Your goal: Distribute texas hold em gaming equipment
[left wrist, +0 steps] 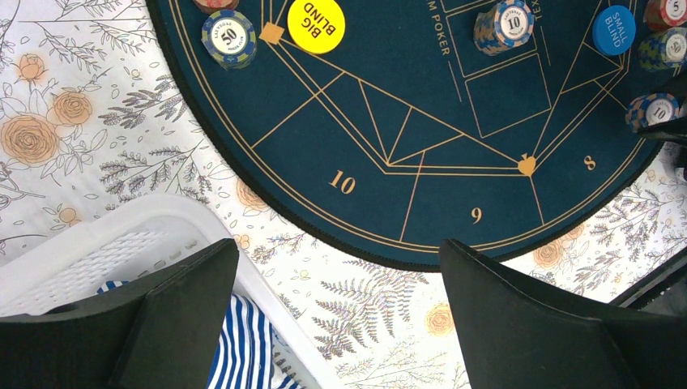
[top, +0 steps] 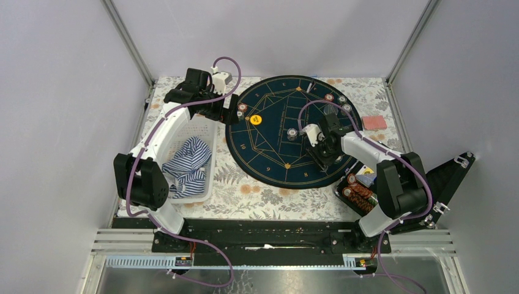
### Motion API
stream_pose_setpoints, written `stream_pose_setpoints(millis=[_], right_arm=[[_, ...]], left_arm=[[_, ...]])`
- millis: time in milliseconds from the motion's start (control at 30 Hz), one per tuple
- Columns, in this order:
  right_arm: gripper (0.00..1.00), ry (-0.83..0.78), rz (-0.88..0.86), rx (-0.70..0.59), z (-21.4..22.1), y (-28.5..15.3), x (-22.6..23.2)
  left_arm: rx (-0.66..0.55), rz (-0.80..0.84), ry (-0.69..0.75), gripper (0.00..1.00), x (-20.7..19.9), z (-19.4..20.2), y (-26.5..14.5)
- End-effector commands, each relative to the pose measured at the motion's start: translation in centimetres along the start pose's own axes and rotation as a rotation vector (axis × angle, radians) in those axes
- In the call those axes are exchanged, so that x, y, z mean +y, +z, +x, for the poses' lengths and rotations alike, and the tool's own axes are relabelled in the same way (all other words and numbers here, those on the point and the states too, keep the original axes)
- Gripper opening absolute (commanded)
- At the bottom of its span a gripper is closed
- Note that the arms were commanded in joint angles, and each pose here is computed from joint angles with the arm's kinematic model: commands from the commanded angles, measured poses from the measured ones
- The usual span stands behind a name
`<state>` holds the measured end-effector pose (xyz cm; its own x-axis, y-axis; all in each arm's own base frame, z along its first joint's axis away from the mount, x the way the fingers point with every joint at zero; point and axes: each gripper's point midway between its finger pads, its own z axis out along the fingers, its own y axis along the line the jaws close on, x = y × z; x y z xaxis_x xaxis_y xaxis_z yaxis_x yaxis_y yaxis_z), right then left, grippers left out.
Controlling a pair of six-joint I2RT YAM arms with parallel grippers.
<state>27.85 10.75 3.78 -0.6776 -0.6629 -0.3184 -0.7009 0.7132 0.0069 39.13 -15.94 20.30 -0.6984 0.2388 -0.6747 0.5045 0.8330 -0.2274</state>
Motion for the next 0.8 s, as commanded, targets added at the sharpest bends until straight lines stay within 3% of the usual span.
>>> stream_pose_setpoints(millis=[0, 767], right_arm=[[0.41, 0.080, 0.081, -0.027, -0.4, -0.1, -1.9], [0.48, -0.013, 0.126, -0.022, -0.2, 0.4, -3.6]], left_arm=[[-0.102, 0.016, 0.035, 0.99, -0.9, -2.8, -2.4], [-0.103, 0.017, 0.038, 0.99, -1.0, -2.7, -2.5]])
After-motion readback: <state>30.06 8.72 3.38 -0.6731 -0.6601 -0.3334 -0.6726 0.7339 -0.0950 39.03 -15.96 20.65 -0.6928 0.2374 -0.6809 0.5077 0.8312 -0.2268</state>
